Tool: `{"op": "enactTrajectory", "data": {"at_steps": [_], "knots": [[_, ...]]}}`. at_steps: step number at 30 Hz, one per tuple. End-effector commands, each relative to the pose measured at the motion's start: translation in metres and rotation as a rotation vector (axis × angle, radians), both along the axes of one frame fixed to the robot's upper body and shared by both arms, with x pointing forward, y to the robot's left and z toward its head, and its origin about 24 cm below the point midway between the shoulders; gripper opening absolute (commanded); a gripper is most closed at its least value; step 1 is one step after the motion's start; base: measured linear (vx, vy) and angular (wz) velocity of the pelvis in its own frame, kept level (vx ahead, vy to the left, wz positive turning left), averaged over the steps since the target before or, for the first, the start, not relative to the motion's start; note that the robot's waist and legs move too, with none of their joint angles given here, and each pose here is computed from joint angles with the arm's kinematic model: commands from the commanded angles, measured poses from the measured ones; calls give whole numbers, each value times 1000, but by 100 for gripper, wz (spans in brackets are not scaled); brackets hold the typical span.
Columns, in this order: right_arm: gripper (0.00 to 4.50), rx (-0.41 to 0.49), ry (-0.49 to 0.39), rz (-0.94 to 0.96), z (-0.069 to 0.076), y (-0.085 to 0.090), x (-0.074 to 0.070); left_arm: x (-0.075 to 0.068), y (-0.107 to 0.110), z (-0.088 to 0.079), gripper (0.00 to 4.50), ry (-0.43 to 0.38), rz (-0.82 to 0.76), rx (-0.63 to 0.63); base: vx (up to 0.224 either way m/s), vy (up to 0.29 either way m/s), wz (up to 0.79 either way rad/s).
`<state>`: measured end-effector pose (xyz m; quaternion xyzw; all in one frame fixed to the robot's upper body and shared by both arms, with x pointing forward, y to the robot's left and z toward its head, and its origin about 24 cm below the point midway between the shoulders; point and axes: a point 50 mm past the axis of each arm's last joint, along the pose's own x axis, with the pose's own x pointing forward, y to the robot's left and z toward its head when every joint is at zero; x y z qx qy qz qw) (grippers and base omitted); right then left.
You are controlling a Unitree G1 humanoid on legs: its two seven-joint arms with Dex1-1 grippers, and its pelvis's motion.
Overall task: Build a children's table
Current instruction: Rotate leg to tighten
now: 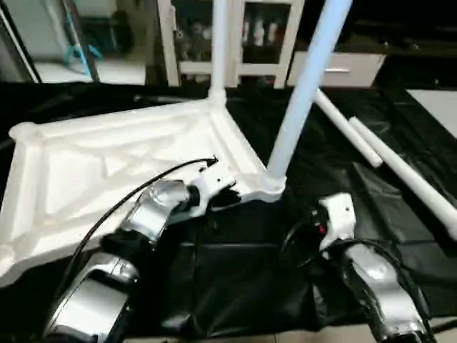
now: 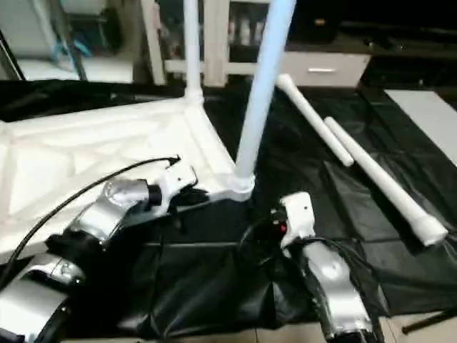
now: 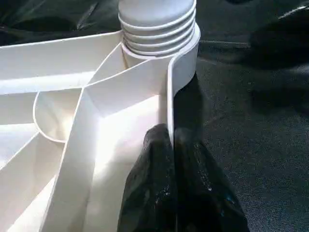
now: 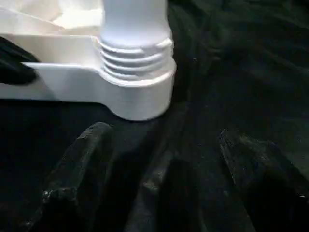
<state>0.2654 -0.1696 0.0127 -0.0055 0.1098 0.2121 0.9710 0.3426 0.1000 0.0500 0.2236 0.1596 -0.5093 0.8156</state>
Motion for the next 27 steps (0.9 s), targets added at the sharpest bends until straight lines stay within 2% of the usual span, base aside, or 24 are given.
{"op": "enactTrajectory", "data": {"at_steps": [1, 3, 4, 5, 7, 10, 12, 13, 15, 16, 18, 22, 23, 26, 27], "knots": [[377, 18, -24, -11, 10, -5, 1, -4, 4, -21, 0, 74, 85, 26, 0, 0, 0], [377, 17, -19, -26, 12, -8, 1, 1, 0, -17, 0, 49, 128, 8, 0, 0, 0], [384, 16, -13, -44, 14, -9, 1, 7, -7, -11, 28, 20, 174, -40, 0, 0, 0], [386, 16, -12, -45, 14, -9, 1, 7, -7, -11, 44, 19, 177, -46, 0, 0, 0], [386, 18, -5, -51, 16, -7, 0, 13, -18, -3, 44, 23, 216, -123, 0, 0, 0], [386, 18, -2, -44, 17, -6, 0, 15, -24, 2, 84, 27, 225, -155, 0, 0, 0], [386, 19, 3, -33, 16, -3, -2, 20, -33, 15, 86, -9, 244, -236, 0, 0, 0], [386, 19, 4, -33, 16, -3, -2, 20, -33, 16, 91, -10, 245, -238, 0, 0, 0], [386, 11, 8, -34, 15, -3, -2, 22, -38, 24, 121, -18, 251, -313, 0, 0, 0], [386, 10, 11, -36, 15, -3, -2, 25, -38, 30, 121, -49, 283, -361, 0, 0, 0], [386, 10, 11, -36, 15, -3, -2, 25, -38, 30, 126, -49, 283, -361, 0, 0, 0], [386, 6, 15, -24, 15, 0, -2, 28, -31, 44, 131, -89, 290, -420, 0, 0, 0], [386, 13, 15, -7, 16, 3, -2, 26, -22, 52, 131, -108, 204, -394, 0, 0, 0], [386, 14, 12, 18, 17, 5, -2, 21, -11, 56, 131, -100, 116, -339, 0, 0, 0], [386, 26, 5, 59, 19, 8, -2, 12, 4, 56, 131, -66, 3, -244, 0, 0, 0]]}}
